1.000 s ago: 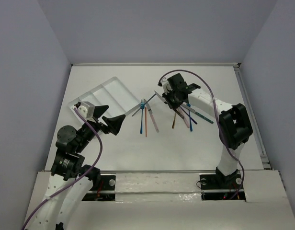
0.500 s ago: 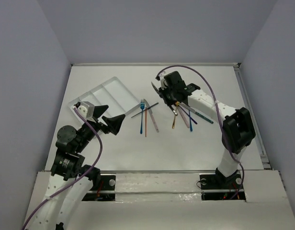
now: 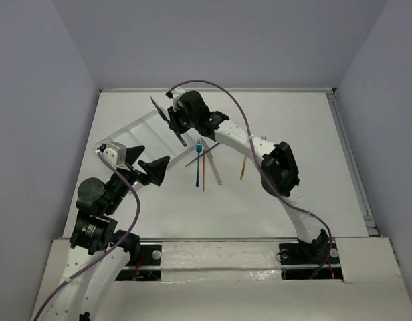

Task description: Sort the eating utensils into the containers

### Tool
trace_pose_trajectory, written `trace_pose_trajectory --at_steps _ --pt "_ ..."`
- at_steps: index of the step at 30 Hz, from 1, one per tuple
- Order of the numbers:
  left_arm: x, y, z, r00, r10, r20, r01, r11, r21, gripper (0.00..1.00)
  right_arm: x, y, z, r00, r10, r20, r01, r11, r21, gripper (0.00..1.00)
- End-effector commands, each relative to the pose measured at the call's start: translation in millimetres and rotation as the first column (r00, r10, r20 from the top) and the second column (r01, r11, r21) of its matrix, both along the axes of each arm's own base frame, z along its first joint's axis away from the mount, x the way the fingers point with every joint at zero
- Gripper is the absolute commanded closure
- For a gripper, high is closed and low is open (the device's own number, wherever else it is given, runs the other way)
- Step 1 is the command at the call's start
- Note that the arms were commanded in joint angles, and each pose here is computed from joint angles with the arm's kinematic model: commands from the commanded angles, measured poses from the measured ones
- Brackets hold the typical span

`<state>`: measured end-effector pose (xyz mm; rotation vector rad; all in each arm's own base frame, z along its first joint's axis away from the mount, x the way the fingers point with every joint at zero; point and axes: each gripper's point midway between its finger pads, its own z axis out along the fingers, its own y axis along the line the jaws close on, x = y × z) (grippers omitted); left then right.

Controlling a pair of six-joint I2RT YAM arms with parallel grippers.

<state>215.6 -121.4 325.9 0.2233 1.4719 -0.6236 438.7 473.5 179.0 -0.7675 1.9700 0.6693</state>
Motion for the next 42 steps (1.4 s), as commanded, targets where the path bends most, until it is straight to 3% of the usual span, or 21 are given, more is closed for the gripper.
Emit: trace_pose_trajectory --at_steps 1,14,16,18,19,21,27,30,33,35,36,38,39,42 --pt "-3.5 3.3 25.7 0.998 0.011 0.064 -0.01 1.0 -0.026 0.01 31.1 25.3 24.0 0.999 -0.032 0.042 0.027 0.993 0.114 1.0" --pt "-3.3 -0.9 22.1 0.999 -0.012 0.052 0.013 1.0 -0.02 0.01 48.1 38.7 -45.7 0.999 -0.029 0.016 0.028 0.998 0.053 1.0" --pt "-3.5 -0.8 22.8 0.998 -0.012 0.054 0.013 1.0 -0.02 0.01 46.1 35.6 -54.9 0.999 -0.033 0.001 0.033 0.999 0.035 0.92" --pt "-4.0 -1.5 23.1 0.998 -0.017 0.055 0.018 1.0 -0.021 0.01 43.8 33.2 -54.5 0.999 -0.036 -0.003 0.036 0.999 0.033 0.73" --pt "-3.8 -1.9 23.1 0.998 -0.018 0.055 0.019 1.0 -0.021 0.01 43.1 32.6 -51.6 0.999 -0.036 0.0 0.036 0.999 0.037 0.57" --pt "-4.0 -1.5 23.5 0.998 -0.017 0.056 0.018 1.0 -0.022 0.01 41.8 31.3 -40.7 0.999 -0.036 0.008 0.036 0.998 0.047 0.48" --pt "-6.3 -1.3 24.0 0.998 -0.019 0.063 0.021 1.0 -0.022 0.01 31.5 14.6 39.1 0.994 -0.061 0.086 0.052 0.993 0.111 0.46" --pt "-8.3 -0.6 25.6 0.997 -0.019 0.07 0.021 0.999 -0.024 0.01 24.6 -28.1 65.1 0.986 -0.138 0.092 0.126 0.985 0.12 0.52" --pt "-14.1 -1.2 29.8 0.996 -0.029 0.089 0.032 0.999 -0.029 0.01 19.4 -120.0 61.9 0.947 -0.312 0.074 0.305 0.948 0.087 0.55" --pt "-18.8 -3.0 32.3 0.994 -0.044 0.101 0.048 0.998 -0.033 0.01 -4.6 -188.2 38.3 0.905 -0.424 -0.028 0.424 0.903 0.061 0.55" --pt "-23.1 -5.0 34.5 0.992 -0.059 0.111 0.063 0.997 -0.035 0.01 -1.8 -235.6 26.6 0.852 -0.513 -0.107 0.521 0.851 0.063 0.55" --pt "-25.6 -6.3 36.2 0.991 -0.067 0.119 0.072 0.997 -0.034 0.01 -20.8 -282.4 7.5 0.794 -0.589 -0.151 0.6 0.799 0.037 0.55" --pt "-28.4 -8.6 37.2 0.989 -0.079 0.123 0.085 0.996 -0.037 0.01 -44.5 -317.0 -14.3 0.733 -0.66 -0.162 0.665 0.746 -0.028 0.55" --pt "-33.2 -12.4 39.1 0.986 -0.103 0.131 0.109 0.993 -0.037 0.01 -66.0 -366.8 -38.7 0.628 -0.755 -0.188 0.751 0.651 -0.108 0.54"
